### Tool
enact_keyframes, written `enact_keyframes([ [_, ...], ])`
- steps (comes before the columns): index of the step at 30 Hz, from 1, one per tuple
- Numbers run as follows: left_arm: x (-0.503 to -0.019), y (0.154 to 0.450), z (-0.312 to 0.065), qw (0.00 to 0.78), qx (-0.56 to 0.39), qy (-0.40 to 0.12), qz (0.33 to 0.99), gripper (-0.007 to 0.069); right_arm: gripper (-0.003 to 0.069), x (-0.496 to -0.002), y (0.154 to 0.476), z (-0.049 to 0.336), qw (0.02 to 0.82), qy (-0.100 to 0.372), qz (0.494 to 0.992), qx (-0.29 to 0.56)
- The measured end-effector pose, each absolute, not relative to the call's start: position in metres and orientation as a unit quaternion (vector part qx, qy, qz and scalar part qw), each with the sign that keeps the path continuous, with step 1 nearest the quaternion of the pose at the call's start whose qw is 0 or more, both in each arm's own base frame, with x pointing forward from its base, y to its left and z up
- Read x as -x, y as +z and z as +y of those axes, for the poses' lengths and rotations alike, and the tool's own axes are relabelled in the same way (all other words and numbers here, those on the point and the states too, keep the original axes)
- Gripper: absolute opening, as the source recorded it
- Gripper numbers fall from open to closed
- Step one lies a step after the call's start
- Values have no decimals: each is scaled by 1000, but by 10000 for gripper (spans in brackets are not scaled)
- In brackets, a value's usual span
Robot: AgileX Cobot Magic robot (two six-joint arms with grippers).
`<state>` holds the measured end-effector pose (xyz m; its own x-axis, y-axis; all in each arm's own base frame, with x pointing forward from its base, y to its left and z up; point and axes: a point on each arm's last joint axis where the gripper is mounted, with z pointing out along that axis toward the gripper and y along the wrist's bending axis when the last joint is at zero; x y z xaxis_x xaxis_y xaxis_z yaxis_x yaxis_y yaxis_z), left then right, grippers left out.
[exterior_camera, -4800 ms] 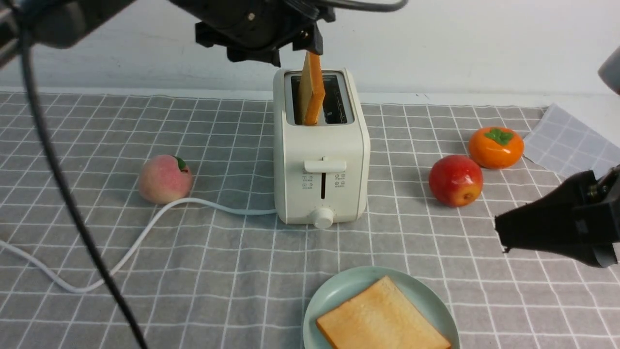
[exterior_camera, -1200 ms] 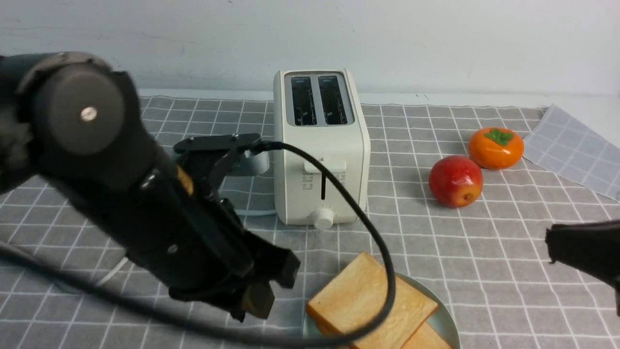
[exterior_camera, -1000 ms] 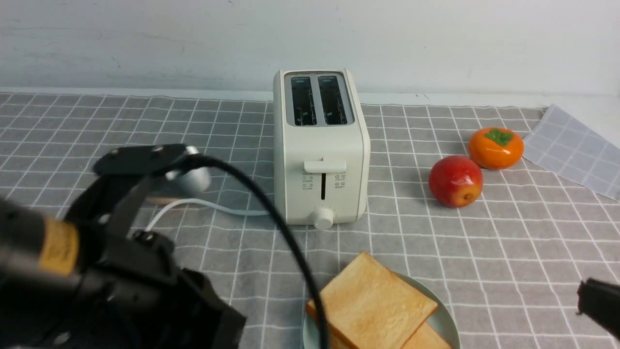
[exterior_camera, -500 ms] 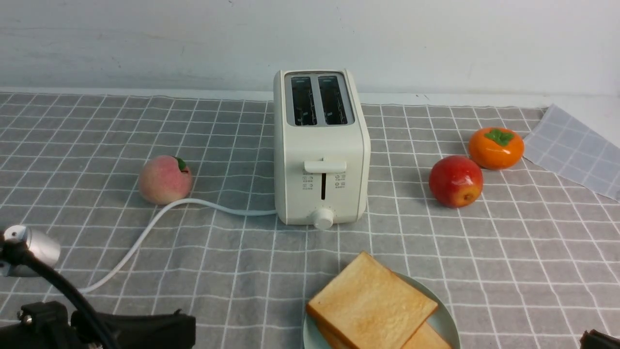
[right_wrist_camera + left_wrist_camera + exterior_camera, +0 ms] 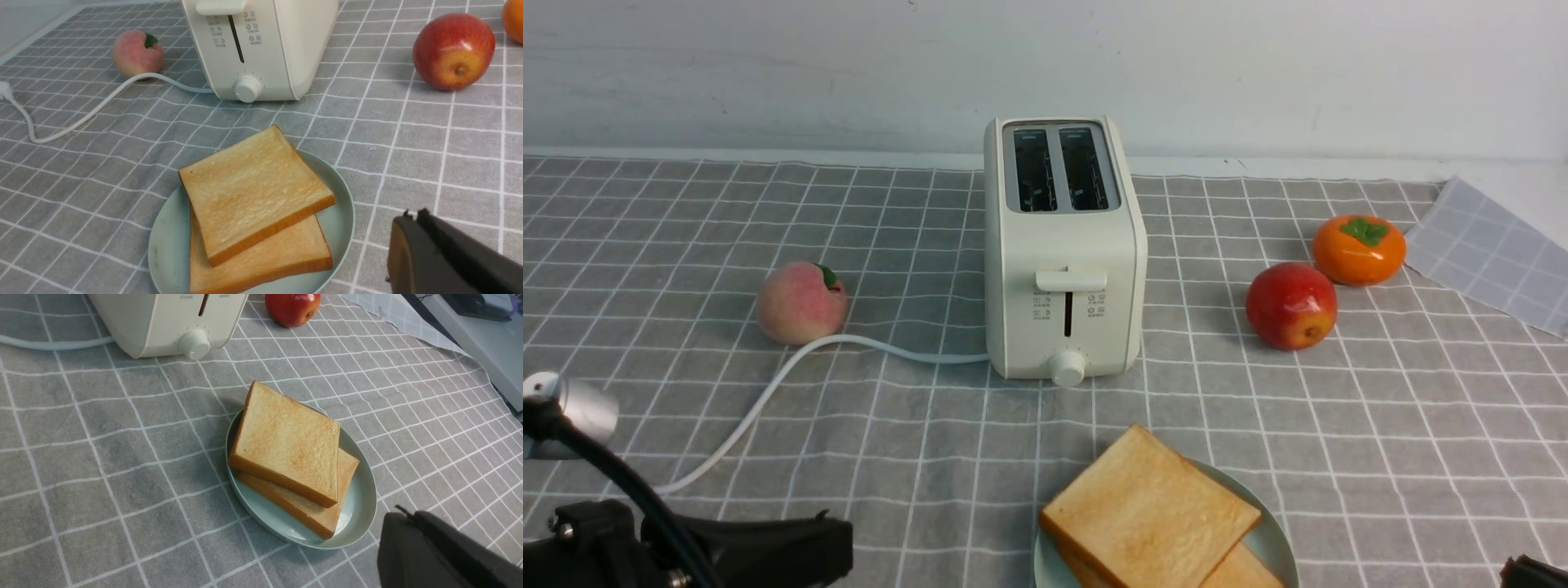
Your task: Take toasted bread from bread machine on grey coffee table place on plate.
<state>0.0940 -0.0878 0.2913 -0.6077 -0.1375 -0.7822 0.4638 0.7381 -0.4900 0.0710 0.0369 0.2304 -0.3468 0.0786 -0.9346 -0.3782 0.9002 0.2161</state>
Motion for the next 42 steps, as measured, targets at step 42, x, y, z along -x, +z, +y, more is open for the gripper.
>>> enact_keyframes([
  [42,-46,243,-11,695,2,-159,701,-5,33,-71,230,37,564,203,795,94],
])
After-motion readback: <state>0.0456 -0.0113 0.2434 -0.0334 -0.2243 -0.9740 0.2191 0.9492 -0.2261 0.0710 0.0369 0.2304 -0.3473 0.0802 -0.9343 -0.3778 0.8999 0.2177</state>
